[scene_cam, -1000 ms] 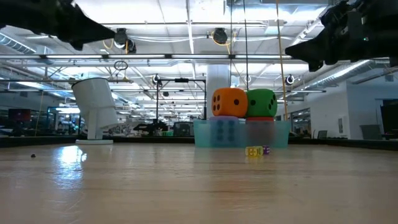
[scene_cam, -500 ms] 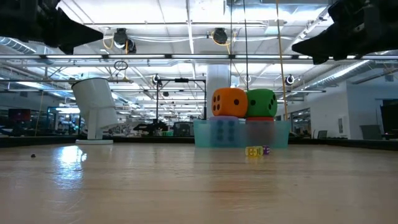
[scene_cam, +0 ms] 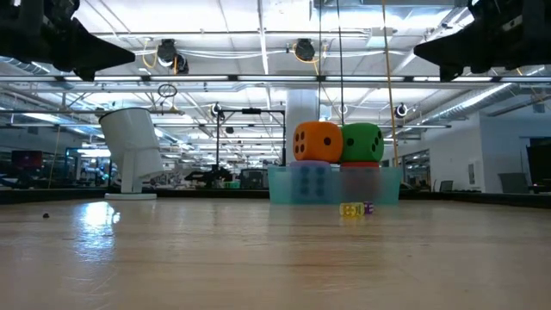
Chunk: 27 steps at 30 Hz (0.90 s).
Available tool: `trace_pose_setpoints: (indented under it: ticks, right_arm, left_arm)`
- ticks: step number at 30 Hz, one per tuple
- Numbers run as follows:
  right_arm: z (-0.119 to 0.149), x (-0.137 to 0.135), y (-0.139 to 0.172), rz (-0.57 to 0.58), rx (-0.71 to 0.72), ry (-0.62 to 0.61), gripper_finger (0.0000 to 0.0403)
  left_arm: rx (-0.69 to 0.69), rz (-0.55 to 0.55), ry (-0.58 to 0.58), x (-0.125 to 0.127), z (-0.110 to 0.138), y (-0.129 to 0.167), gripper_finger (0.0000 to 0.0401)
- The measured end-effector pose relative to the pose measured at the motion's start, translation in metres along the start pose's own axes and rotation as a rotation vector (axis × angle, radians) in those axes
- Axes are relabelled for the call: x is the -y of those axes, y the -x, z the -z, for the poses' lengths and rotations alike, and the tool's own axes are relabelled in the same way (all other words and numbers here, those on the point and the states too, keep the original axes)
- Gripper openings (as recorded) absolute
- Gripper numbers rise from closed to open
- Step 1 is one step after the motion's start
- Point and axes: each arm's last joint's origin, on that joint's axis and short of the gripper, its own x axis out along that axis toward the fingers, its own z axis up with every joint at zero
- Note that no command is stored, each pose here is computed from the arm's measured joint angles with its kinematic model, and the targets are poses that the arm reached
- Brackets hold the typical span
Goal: Pick & Place Dice
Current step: Put the small violet die into the bin
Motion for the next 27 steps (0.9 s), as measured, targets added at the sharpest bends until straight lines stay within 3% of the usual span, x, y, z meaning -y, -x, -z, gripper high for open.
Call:
trace_pose_setpoints:
  ticks: [4,8,17,27]
  right_arm:
    - [0.001,0.003,0.009,0.073,-0.014,-0.014,0.0]
    - [0.006,0.002,0.012,0.072,-0.058,-0.025,0.0]
    - [0.014,0.0,-0.015,0.057,-0.205,0.023,0.0]
    - [0.021,-0.034,-0.07,-0.154,-0.521,0.152,0.0001]
  left_arm:
    - [-0.002,-0.015,0.017,0.0,0.0,0.0,0.0016]
    - [-0.006,-0.053,0.036,-0.001,0.0,0.0,0.0018]
    - [-0.001,-0.056,0.036,-0.001,0.0,0.0,0.0019]
    - [0.033,-0.059,0.067,-0.002,-0.004,0.0,0.0019]
